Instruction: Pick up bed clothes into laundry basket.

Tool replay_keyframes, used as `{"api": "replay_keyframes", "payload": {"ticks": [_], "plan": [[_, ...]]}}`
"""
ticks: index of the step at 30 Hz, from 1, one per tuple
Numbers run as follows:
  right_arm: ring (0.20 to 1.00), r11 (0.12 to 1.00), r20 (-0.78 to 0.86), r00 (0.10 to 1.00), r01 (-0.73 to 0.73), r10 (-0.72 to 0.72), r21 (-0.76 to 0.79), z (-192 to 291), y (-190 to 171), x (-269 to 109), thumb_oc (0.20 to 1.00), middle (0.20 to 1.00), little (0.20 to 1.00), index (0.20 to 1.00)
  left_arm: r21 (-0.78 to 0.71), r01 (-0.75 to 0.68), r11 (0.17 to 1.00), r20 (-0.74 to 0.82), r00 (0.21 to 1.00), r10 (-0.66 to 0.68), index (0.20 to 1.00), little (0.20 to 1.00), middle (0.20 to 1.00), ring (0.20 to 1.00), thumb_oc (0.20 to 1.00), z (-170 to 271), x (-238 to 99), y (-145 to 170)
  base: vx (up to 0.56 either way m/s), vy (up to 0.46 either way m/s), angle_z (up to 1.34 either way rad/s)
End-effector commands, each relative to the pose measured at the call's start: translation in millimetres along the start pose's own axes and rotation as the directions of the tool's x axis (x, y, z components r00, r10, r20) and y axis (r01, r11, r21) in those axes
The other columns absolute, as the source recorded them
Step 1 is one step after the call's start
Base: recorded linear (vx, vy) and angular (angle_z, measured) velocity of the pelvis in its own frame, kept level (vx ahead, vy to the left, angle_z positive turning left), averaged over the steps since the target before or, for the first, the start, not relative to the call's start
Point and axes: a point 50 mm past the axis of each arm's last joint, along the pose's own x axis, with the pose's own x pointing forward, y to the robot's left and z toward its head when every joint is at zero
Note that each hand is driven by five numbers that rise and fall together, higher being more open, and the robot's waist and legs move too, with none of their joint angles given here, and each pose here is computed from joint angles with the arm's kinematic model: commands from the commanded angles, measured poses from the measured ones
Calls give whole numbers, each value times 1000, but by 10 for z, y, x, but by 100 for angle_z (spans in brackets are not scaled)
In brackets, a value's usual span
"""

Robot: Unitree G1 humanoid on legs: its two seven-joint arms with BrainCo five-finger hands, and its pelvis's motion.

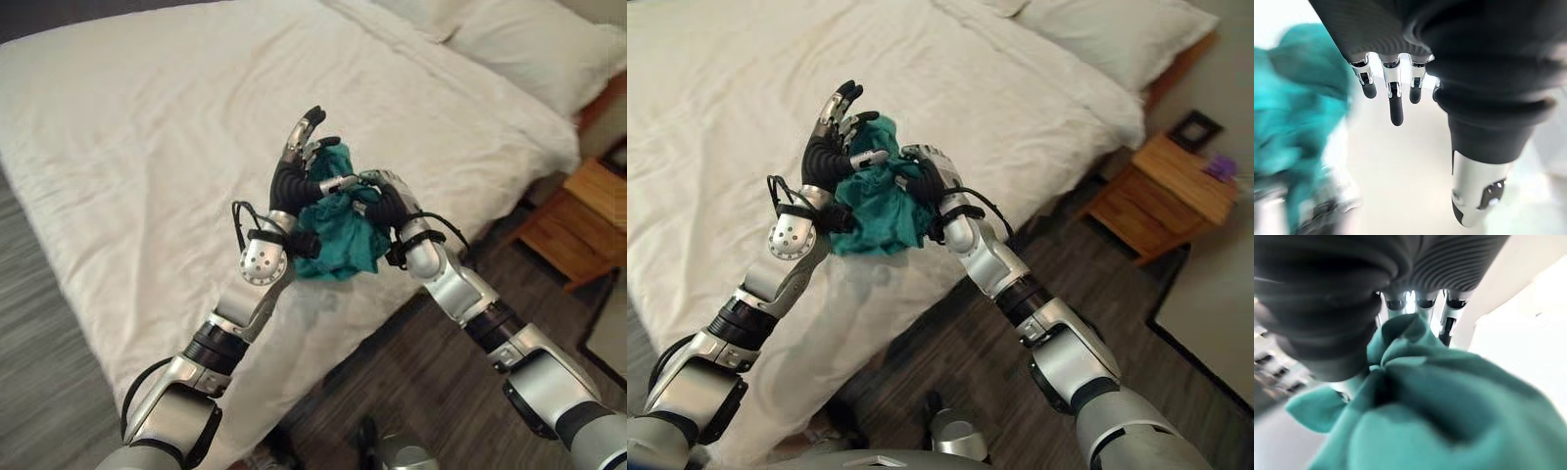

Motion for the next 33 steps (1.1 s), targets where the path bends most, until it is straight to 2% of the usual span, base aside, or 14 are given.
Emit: {"api": "replay_keyframes", "payload": {"ticks": [1, 5, 6, 9, 10, 13, 14, 18, 19, 27, 31, 33], "plan": [[200, 972, 53, 971, 234, -234, 13, 47, -665, 83, 200, 200, 200, 200, -2, -35, 999, 116, 993, 35, 1000, 1000, 1000, 1000, 1000, 216, 67, 153, -44, -67, -134], [200, 965, 84, 961, 261, -263, 30, 128, -805, 96, 200, 200, 200, 200, -2, -88, 996, 145, 986, 87, 1000, 1000, 1000, 1000, 1000, 297, 62, 296, -23, -131, -144], [200, 957, 157, 944, 286, -290, 52, 304, -951, 112, 200, 200, 200, 200, 21, -140, 990, 169, 976, 134, 1000, 1000, 1000, 1000, 1000, 380, 53, 460, -45, -302, -196], [200, 949, 192, 929, 308, -315, 67, 370, -1059, 70, 200, 200, 200, 200, 33, -142, 989, 171, 976, 134, 1000, 1000, 1000, 1000, 1000, 398, 30, 494, 11, -297, -204], [200, 920, 209, 896, 375, -391, 112, 360, -1249, -50, 200, 200, 200, 200, -66, -151, 986, 217, 963, 162, 1000, 1000, 1000, 1000, 1000, 493, -62, 562, 42, -323, -154], [200, 923, 239, 892, 379, -384, 69, 338, -1321, -198, 200, 200, 200, 200, -80, -125, 989, 109, 985, 134, 1000, 1000, 1000, 1000, 1000, 277, -452, 482, 73, -304, -41], [200, 918, 258, 881, 383, -396, 101, 379, -1327, -214, 200, 200, 200, 200, -125, -127, 984, 51, 990, 134, 1000, 1000, 1000, 1000, 1000, 150, -582, 431, 201, -405, -45], [200, 928, 224, 902, 346, -369, 137, 286, -1206, -317, 200, 200, 200, 200, -140, -137, 981, -38, 990, 133, 1000, 1000, 1000, 1000, 1000, -22, -695, 346, 191, -287, -147], [200, 944, 206, 924, 294, -321, 150, 240, -1041, -389, 200, 200, 200, 200, -138, -150, 979, -97, 986, 138, 1000, 1000, 1000, 1000, 1000, -152, -776, 294, 122, -102, -107], [200, 949, 176, 945, 236, -275, 211, 225, -678, -507, 200, 200, 200, 200, -242, -131, 961, -179, 980, 89, 1000, 1000, 1000, 1000, 1000, -387, -811, -81, 178, 45, -159], [200, 946, 189, 940, 242, -284, 217, 261, -664, -543, 200, 200, 200, 200, -258, -105, 960, -184, 981, 58, 1000, 1000, 1000, 1000, 1000, -415, -760, -216, 194, 76, -183], [200, 946, 187, 937, 258, -294, 194, 255, -672, -619, 200, 200, 200, 200, -331, -44, 942, -242, 970, -40, 1000, 1000, 1000, 1000, 1000, -521, -780, -444, 322, 174, -164]]}}
